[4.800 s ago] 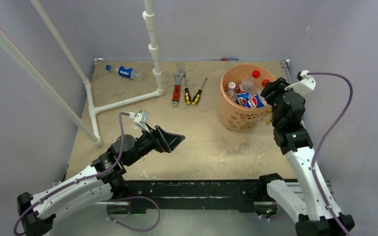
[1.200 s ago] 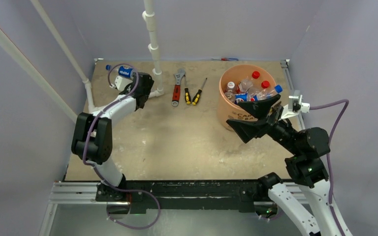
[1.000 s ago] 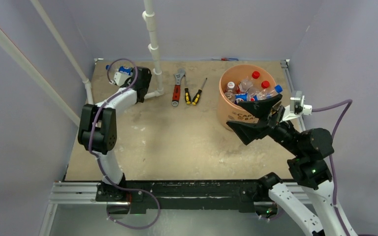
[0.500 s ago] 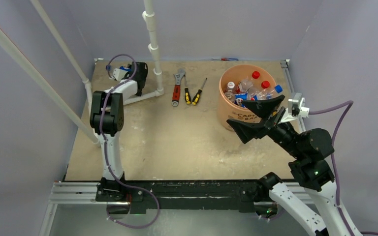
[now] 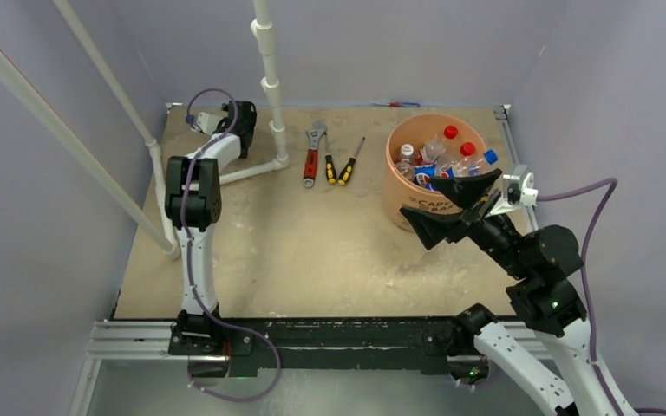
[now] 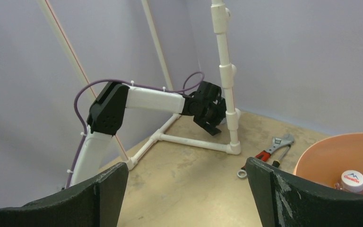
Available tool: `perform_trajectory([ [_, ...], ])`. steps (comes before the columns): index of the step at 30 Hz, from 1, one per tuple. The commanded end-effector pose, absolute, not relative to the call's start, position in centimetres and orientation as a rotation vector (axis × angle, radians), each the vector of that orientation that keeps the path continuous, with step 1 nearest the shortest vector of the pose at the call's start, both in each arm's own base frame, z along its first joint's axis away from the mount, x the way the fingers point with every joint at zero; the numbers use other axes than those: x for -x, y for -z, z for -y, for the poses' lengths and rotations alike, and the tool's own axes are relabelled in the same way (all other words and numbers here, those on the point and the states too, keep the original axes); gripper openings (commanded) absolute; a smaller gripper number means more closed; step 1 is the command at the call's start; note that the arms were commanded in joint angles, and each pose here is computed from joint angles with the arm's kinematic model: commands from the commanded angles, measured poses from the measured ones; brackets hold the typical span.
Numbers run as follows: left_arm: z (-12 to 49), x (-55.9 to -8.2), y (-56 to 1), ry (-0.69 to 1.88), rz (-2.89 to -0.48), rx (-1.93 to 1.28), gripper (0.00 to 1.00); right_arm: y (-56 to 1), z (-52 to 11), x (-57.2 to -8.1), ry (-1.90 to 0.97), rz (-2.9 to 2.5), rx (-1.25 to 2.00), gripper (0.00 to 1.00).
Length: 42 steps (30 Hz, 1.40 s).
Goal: Put the plastic bottles in the bin
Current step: Pick up the plastic bottle from the corner of the board.
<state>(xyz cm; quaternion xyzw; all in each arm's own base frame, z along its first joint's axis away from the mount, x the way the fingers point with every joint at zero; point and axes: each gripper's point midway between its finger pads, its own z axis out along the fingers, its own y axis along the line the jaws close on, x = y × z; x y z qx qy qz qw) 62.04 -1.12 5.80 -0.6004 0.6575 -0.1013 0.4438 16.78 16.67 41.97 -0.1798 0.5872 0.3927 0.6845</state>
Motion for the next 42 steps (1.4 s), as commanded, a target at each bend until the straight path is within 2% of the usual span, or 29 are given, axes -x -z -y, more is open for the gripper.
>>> perform_trajectory([
  [1,-0.5,-63.5,-5.4,0.281,-1.605,1.508,0.99,-42.2,-16.3,-17.1,-0.846,-1.291,0.392,0.99],
  [3,-0.8,-63.8,-4.8,0.282,-1.612,1.513,0.98,-42.1,-16.3,-17.3,-0.838,-1.295,0.388,0.99],
  [5,-0.9,-64.0,-4.2,0.286,-1.625,1.513,0.93,-42.1,-16.3,-17.6,-0.833,-1.297,0.385,0.99],
  [13,-1.1,-64.0,-2.1,0.346,-1.646,1.516,0.6,-42.0,-16.3,-18.3,-0.82,-1.305,0.365,0.99],
  [17,-0.5,-64.4,-2.4,0.392,-1.67,1.468,0.47,-42.1,-16.2,-18.3,-0.818,-1.304,0.355,0.99],
  [22,0.0,-64.9,-7.9,0.512,-1.568,1.394,0.34,-42.9,-16.1,-18.0,-0.828,-1.289,0.348,0.99],
  [27,-0.4,-63.6,-15.9,0.535,-1.502,1.291,0.32,-43.5,-15.8,-17.3,-0.848,-1.271,0.341,0.99],
  [32,-0.7,-59.4,-21.3,0.448,-1.516,1.173,0.31,-43.6,-15.4,-16.3,-0.865,-1.252,0.33,0.99],
  [42,0.2,-50.2,-24.3,0.136,-1.722,0.896,0.29,-44.1,-15.4,-15.7,-0.896,-1.239,0.33,0.99],
])
